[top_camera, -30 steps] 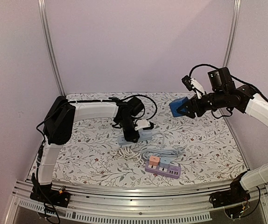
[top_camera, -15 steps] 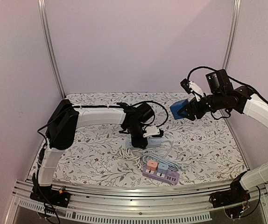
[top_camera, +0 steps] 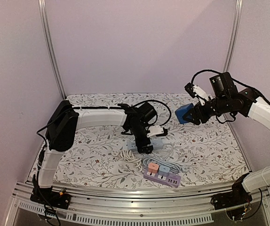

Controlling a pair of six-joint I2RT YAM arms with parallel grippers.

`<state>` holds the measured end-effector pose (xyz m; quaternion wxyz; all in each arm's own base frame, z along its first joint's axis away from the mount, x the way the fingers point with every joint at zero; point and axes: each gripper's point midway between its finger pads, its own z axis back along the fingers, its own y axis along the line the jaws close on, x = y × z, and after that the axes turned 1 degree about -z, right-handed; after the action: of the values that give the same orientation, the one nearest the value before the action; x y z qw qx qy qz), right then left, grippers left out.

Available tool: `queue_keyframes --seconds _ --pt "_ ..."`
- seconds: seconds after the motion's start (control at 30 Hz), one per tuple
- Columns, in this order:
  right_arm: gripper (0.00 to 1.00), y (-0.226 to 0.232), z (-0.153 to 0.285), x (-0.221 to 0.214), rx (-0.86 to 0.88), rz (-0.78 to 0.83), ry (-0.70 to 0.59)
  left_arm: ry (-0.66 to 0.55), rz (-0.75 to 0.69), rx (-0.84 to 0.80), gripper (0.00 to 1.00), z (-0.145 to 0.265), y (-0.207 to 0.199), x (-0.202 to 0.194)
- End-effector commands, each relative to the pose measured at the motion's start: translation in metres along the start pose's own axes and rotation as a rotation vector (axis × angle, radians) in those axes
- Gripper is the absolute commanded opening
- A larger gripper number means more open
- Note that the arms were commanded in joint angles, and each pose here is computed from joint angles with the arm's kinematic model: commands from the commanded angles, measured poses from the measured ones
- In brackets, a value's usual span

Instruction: Insert the plug

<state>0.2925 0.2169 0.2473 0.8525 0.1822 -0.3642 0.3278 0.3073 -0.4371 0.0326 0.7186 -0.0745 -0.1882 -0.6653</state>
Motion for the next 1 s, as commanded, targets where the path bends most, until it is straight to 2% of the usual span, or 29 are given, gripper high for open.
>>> queue_keyframes --seconds 0.0,0.37,0.6,0.73,0.97 --pt "0.0 0.0 0.014 0.013 -0.021 0.025 -0.036 -0.116 0.018 0.067 0.99 0.044 0.007 0.03" --pt "0.0 -0.003 0.016 0.017 -0.04 0.059 -0.052 -0.324 0.165 0.215 0.99 0.145 0.02 0.041" --pt "0.0 0.007 0.011 0.022 0.013 0.093 -0.085 -0.356 0.261 0.337 0.99 0.206 0.015 0.0" --pt "0.0 0.014 0.007 0.027 0.017 0.12 -0.095 -0.424 0.331 0.413 0.99 0.251 0.012 -0.027" --pt "0.0 0.038 -0.019 0.027 0.017 0.197 0.007 -0.492 0.47 0.467 0.99 0.292 -0.007 -0.075"
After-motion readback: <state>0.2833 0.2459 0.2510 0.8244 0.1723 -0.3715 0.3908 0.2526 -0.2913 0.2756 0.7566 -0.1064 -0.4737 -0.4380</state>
